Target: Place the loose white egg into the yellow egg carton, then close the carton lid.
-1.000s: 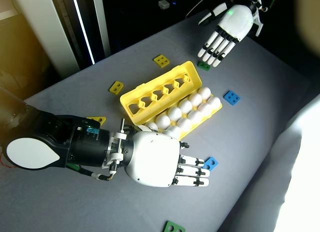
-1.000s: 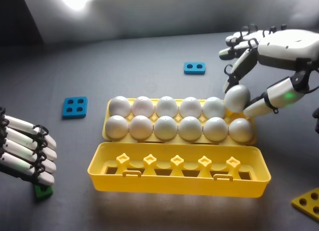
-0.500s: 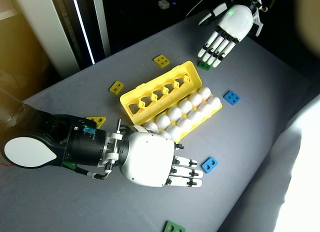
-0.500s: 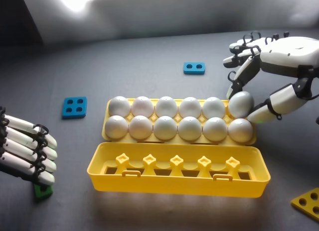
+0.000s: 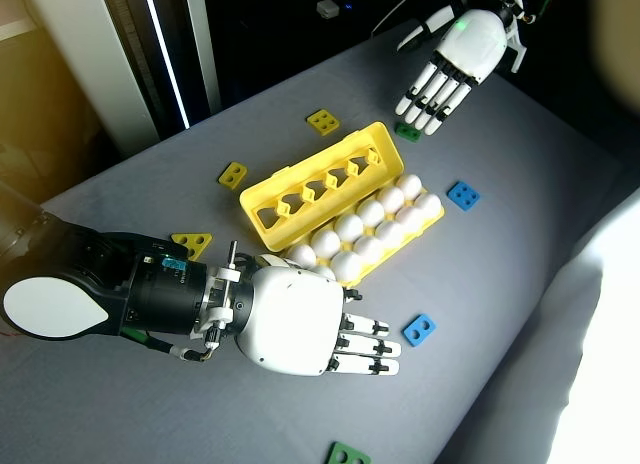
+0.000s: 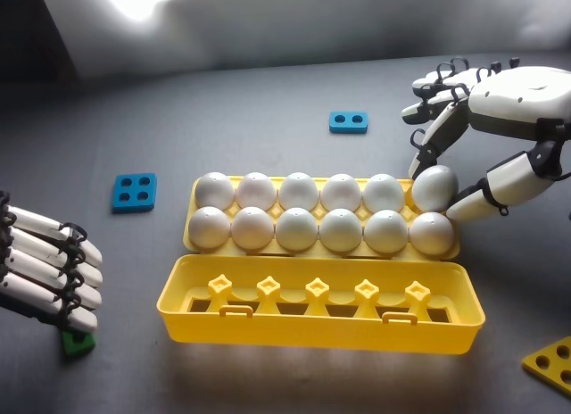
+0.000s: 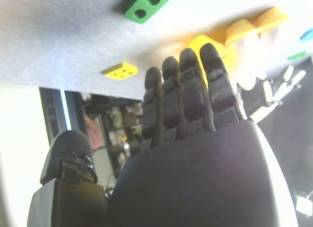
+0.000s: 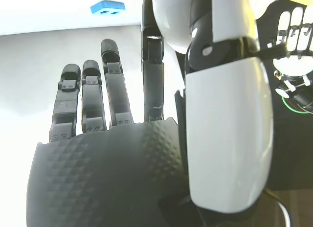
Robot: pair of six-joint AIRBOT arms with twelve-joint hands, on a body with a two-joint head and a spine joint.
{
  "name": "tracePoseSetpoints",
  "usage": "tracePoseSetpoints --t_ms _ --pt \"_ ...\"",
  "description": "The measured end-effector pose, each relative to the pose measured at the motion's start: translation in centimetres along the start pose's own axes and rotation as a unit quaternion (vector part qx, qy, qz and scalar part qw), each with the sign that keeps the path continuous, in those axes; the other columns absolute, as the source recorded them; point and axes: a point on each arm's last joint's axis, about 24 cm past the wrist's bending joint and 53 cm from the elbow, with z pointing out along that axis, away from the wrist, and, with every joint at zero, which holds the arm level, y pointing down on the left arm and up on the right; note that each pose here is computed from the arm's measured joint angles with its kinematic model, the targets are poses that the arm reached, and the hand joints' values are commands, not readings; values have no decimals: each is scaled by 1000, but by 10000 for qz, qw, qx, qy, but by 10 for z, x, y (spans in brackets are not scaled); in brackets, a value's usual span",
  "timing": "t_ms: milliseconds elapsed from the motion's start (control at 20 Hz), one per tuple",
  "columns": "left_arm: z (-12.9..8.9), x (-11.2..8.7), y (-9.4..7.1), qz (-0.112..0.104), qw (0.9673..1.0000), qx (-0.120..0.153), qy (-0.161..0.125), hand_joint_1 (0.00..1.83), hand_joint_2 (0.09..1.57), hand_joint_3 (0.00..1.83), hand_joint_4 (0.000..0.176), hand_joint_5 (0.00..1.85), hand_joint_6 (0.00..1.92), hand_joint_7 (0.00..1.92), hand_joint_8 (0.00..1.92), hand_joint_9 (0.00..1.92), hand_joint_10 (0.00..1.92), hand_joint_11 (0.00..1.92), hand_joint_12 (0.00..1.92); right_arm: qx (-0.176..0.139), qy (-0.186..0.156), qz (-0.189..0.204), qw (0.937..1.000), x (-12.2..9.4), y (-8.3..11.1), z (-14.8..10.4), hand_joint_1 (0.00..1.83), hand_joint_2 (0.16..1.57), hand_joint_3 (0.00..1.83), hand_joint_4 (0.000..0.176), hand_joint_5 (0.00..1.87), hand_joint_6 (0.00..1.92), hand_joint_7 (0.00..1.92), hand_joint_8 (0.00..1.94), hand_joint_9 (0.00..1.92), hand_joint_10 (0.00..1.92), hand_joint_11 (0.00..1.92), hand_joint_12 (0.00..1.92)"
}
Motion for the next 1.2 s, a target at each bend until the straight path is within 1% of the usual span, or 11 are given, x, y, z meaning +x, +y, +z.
tracePoseSetpoints --t_ms 50,100,200,250,400,500,750,800,850,1000,1200 --pt "0 0 0 -1 10000 2 -2 0 1157 0 0 223 1 211 4 167 1 0 331 -6 -1 -29 10000 0 0 0 1063 1033 2 176 1141 701 302 1 39 9 0 0" --pt "0 0 0 1 10000 -2 -4 0 1141 0 0 243 4 225 4 181 3 0 350 -15 -3 -65 10000 0 1 0 1043 1057 5 176 1076 812 260 4 1 0 0 0" --pt "0 0 0 1 10000 2 -3 0 1149 0 0 214 3 184 4 141 2 0 242 -23 9 -100 9999 2 0 -1 1055 1043 0 176 1118 741 272 2 0 0 0 0" --pt "0 0 0 2 10000 0 0 0 1144 0 0 243 6 219 8 171 7 0 355 -31 1 -107 9999 1 0 -1 1060 1035 0 176 1141 703 270 8 5 1 0 0" --pt "0 0 0 -2 10000 1 -5 0 1163 4 0 252 5 248 8 196 8 0 422 -31 1 -140 9999 1 0 -1 1060 1032 0 176 1149 690 263 2 0 0 0 0" --pt "0 0 0 2 10000 0 0 0 1154 0 0 248 4 239 4 186 2 0 369 -31 1 -142 9999 1 0 -1 1072 1019 0 176 1192 612 300 5 0 0 0 0" --pt "0 0 0 2 10000 0 0 0 1168 6 0 251 5 235 2 175 0 0 352 -33 2 -143 9999 1 0 -1 1074 1017 0 176 1192 612 311 8 0 0 0 0" --pt "0 0 0 2 10000 0 0 0 1188 10 0 244 2 230 3 166 2 0 322 -33 2 -143 9999 1 0 -1 896 965 0 176 938 94 278 1 0 0 0 0" --pt "0 0 0 2 10000 0 0 0 1181 1 0 275 3 261 4 196 4 0 429 -33 3 -147 9999 1 0 -1 868 912 0 176 904 34 285 2 0 0 0 0" --pt "0 0 0 -1 10000 0 -4 0 1182 0 0 275 4 259 5 198 6 0 443 -9 17 -213 9998 2 -1 -1 812 819 0 176 902 5 374 18 0 0 0 0" --pt "0 0 0 1 10000 2 2 0 1167 0 0 270 5 267 6 210 4 0 405 59 32 -266 9996 2 -5 -1 603 805 0 176 731 0 198 0 0 0 0 0"
